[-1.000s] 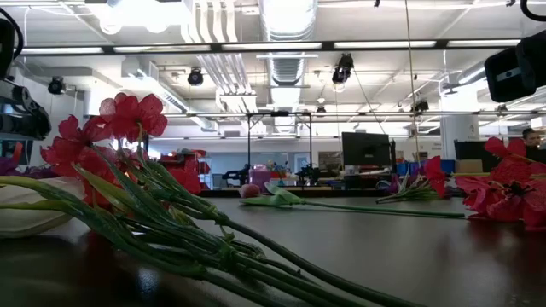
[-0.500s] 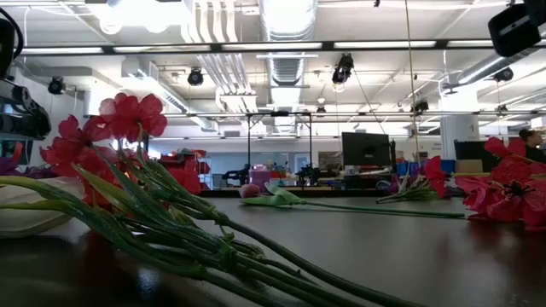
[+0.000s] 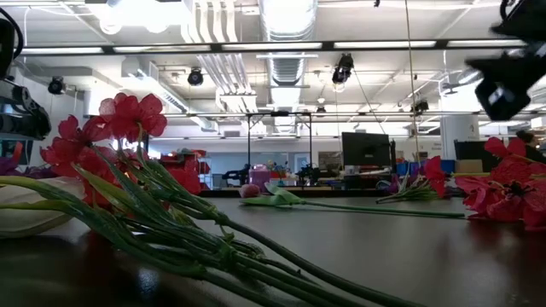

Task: Sort flowers into vase by color
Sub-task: Put the left red tulip into the purple vase

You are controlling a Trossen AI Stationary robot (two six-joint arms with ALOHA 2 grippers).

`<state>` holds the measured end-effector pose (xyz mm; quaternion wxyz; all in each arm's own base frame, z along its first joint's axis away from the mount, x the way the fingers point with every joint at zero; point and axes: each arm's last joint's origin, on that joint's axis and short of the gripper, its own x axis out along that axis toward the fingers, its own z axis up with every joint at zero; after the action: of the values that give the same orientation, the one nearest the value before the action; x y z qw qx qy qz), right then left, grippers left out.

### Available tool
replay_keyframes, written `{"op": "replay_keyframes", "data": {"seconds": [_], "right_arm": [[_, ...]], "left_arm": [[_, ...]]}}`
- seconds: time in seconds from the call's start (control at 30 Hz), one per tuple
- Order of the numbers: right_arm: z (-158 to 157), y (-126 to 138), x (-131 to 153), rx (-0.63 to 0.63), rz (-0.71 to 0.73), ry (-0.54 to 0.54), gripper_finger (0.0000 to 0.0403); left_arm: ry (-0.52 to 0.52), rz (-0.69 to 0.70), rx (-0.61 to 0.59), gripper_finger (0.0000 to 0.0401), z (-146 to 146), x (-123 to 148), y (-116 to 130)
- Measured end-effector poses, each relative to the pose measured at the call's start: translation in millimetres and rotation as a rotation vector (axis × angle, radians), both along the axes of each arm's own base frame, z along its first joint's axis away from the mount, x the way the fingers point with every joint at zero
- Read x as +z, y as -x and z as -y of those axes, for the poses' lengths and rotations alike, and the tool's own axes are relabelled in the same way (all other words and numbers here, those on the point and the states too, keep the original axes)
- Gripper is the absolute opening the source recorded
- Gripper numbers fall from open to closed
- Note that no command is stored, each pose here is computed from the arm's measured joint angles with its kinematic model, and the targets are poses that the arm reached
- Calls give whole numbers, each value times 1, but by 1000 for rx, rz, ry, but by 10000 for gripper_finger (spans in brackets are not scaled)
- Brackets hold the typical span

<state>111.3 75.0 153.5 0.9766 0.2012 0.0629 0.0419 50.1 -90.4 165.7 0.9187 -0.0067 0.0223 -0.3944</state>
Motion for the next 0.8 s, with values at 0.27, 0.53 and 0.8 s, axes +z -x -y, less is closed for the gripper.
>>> {"op": "replay_keyframes", "data": {"seconds": [0.27,0.53,0.8], "right_arm": [[-15,-43,9,-195,-153,61,173],[6,-129,13,-317,-354,77,173],[51,-217,2,-360,-552,147,202]], "left_arm": [[0,0,0,28,0,0,0],[-2,-1,0,28,0,0,0],[-4,-1,0,28,0,0,0]]}}
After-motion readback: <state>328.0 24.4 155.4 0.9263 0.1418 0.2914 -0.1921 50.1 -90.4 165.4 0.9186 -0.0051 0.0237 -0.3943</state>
